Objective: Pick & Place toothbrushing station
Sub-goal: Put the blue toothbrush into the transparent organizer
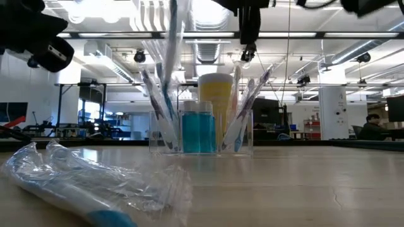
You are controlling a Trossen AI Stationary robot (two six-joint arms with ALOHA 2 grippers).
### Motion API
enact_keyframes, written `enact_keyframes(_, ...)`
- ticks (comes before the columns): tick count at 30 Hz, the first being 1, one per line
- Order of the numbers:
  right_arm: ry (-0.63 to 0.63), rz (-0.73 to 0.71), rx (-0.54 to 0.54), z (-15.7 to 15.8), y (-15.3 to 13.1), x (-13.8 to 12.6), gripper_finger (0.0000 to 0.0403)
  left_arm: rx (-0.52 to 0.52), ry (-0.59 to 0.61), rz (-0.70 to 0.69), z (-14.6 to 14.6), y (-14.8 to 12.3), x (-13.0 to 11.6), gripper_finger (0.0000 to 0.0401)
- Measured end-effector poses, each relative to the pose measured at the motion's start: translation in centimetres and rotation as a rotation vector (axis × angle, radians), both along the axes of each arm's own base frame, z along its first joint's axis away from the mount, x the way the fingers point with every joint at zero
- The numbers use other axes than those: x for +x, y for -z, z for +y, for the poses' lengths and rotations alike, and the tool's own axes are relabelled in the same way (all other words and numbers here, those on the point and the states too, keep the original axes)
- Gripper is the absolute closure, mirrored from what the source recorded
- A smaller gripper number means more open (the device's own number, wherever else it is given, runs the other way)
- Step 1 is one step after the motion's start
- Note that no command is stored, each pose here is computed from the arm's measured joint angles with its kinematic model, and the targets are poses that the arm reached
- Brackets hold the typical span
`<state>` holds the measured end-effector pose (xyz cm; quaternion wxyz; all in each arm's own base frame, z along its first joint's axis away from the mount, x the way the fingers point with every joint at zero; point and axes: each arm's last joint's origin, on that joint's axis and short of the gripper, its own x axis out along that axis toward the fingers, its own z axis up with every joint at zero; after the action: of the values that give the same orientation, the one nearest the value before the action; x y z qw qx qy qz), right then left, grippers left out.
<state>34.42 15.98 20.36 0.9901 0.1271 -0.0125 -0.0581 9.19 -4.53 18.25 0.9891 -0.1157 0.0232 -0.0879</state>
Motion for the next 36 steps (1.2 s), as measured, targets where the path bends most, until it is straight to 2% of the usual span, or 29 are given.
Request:
enact_keyframes(4, 0.022, -0.093, -0.043, -1.0, 0.9, -0.6, 0.0395, -0.007, -0.004, 0.014, -0.3, 0.9, 0.5, 0.0396)
enact_keyframes(8, 0.033, -0.048, -0.058, -1.6, 1.7, -0.6, 0.0395, 0.015, -0.057, 0.057, -0.4, 1.4, 0.9, 0.0398)
enact_keyframes(11, 0.049, -0.015, -0.073, -1.8, 2.1, -0.5, 0.0395, 0.017, -0.084, 0.032, -0.5, 1.1, 1.3, 0.0394)
enact_keyframes(14, 0.051, -0.017, -0.076, -1.9, 2.0, -0.5, 0.0395, 0.038, -0.105, 0.022, -0.7, 1.0, 1.7, 0.0384)
enact_keyframes(18, 0.061, -0.016, -0.09, -2.2, 2.0, -0.3, 0.0395, 0.062, -0.194, 0.043, -0.8, 1.4, 2.3, 0.0371)
enact_keyframes(22, 0.066, -0.019, -0.083, -2.7, 2.0, -0.1, 0.0395, 0.048, -0.233, 0.069, -1.1, 1.0, 2.9, 0.0358)
enact_keyframes(27, 0.051, -0.015, -0.083, -3.8, 1.9, 0.5, 0.0395, 0.064, -0.201, 0.1, -1.9, 0.0, 4.0, 0.0317)
enact_keyframes(36, 0.044, 0.028, -0.119, -4.0, 1.5, 1.4, 0.0395, 0.116, -0.222, 0.148, -3.3, -1.6, 6.8, 0.0197)
